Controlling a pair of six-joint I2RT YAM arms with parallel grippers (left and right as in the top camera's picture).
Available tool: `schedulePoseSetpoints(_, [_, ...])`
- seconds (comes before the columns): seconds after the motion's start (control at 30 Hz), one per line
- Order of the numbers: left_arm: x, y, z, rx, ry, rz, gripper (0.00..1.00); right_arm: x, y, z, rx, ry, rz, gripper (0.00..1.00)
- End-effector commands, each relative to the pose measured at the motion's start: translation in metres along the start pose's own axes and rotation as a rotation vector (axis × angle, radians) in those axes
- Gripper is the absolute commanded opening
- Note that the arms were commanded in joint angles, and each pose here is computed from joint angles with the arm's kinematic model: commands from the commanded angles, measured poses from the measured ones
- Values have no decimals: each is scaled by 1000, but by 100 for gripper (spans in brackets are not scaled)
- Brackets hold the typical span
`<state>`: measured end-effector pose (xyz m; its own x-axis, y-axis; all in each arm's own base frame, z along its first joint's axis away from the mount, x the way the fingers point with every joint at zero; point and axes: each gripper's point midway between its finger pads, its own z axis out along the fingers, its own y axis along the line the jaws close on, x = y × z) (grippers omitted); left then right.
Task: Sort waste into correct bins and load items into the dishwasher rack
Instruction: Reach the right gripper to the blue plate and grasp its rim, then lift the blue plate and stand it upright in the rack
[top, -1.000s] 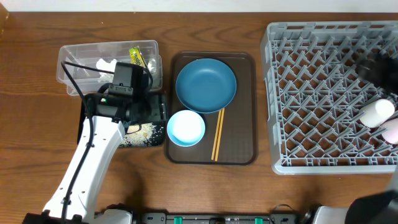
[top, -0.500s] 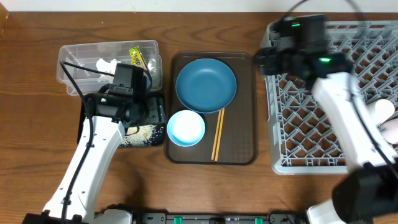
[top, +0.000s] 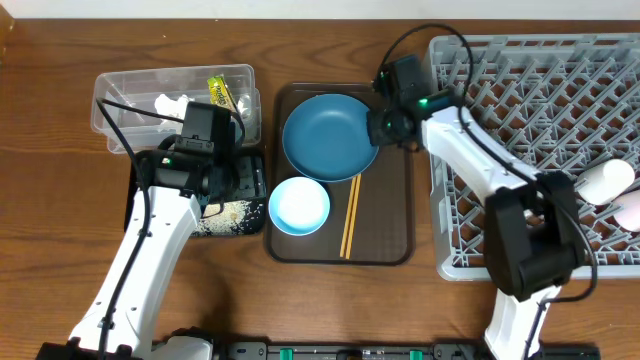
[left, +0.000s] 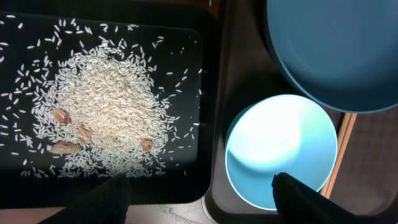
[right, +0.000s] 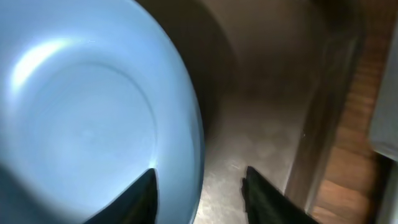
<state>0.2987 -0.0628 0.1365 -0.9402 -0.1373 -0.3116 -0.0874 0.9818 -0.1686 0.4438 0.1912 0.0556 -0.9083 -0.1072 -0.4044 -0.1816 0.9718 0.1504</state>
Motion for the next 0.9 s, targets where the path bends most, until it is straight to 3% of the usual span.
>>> schedulePoseSetpoints(0.0, [0, 3, -2, -12, -5, 11, 76, 3, -2, 9, 32, 7, 44, 35])
schedulePoseSetpoints(0.3, [0, 3, -2, -12, -5, 11, 76, 4, -6, 15, 55, 6, 70, 7])
schedulePoseSetpoints(0.43, [0, 3, -2, -12, -5, 11, 76, 4, -6, 15, 54, 6, 69, 1])
schedulePoseSetpoints(0.63, [0, 3, -2, -12, -5, 11, 76, -7, -7, 2, 46, -14, 38, 1])
schedulePoseSetpoints(0.87, [-1, 3, -2, -12, -7, 11, 76, -71, -34, -91, 54, -236, -26, 1])
